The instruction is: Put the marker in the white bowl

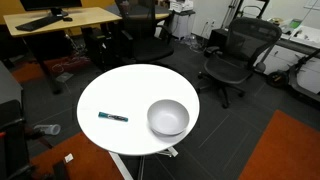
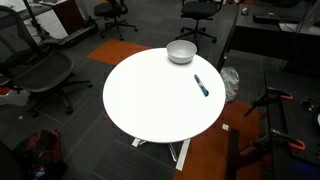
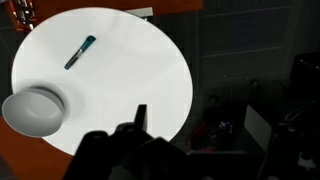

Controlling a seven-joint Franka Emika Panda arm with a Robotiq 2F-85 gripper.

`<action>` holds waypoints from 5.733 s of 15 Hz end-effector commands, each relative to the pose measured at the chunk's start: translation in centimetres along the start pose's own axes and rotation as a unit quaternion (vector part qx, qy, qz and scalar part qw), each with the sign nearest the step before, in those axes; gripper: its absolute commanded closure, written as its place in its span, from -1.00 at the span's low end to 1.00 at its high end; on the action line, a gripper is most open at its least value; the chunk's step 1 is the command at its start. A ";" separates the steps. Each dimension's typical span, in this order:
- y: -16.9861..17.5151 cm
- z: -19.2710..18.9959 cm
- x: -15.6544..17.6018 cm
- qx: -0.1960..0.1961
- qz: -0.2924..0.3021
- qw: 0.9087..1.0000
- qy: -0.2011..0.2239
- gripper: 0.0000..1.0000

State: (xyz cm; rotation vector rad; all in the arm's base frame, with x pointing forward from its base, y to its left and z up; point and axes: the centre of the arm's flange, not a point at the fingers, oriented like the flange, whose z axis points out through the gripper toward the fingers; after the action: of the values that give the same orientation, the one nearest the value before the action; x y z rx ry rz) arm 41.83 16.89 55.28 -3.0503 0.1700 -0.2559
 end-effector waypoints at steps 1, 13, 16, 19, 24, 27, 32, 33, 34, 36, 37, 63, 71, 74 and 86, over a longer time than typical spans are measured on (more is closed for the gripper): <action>0.0 0.0 0.0 0.000 0.000 1.000 0.000 -1.00; 1.8 2.8 1.8 -0.002 0.028 1.000 0.001 -1.00; 3.5 4.5 3.4 0.006 0.055 0.998 0.011 -1.00; 6.1 6.4 5.1 0.012 0.095 0.995 0.019 -1.00; 11.2 10.0 6.8 0.015 0.188 0.982 0.025 -1.00; 14.6 12.4 7.2 0.011 0.243 0.970 0.020 -1.00; 18.8 17.0 7.5 -0.003 0.332 0.943 0.011 -1.00; 19.3 17.9 7.6 -0.006 0.348 0.937 0.011 -1.00; 19.8 18.9 7.7 -0.007 0.364 0.931 0.015 -1.00; 20.5 20.5 8.0 -0.009 0.391 0.920 0.018 -1.00; 20.9 21.3 8.2 -0.011 0.404 0.914 0.020 -1.00; 28.6 36.3 7.5 -0.097 0.483 0.868 -0.061 -1.00; 29.0 38.5 6.5 -0.096 0.471 0.873 -0.082 -1.00; 29.1 39.3 6.3 -0.095 0.460 0.879 -0.088 -1.00; 29.3 41.8 5.8 -0.096 0.431 0.891 -0.109 -0.45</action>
State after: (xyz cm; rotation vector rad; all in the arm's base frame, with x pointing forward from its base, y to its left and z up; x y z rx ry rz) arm 51.03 -9.97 13.09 -2.7778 1.5673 0.1644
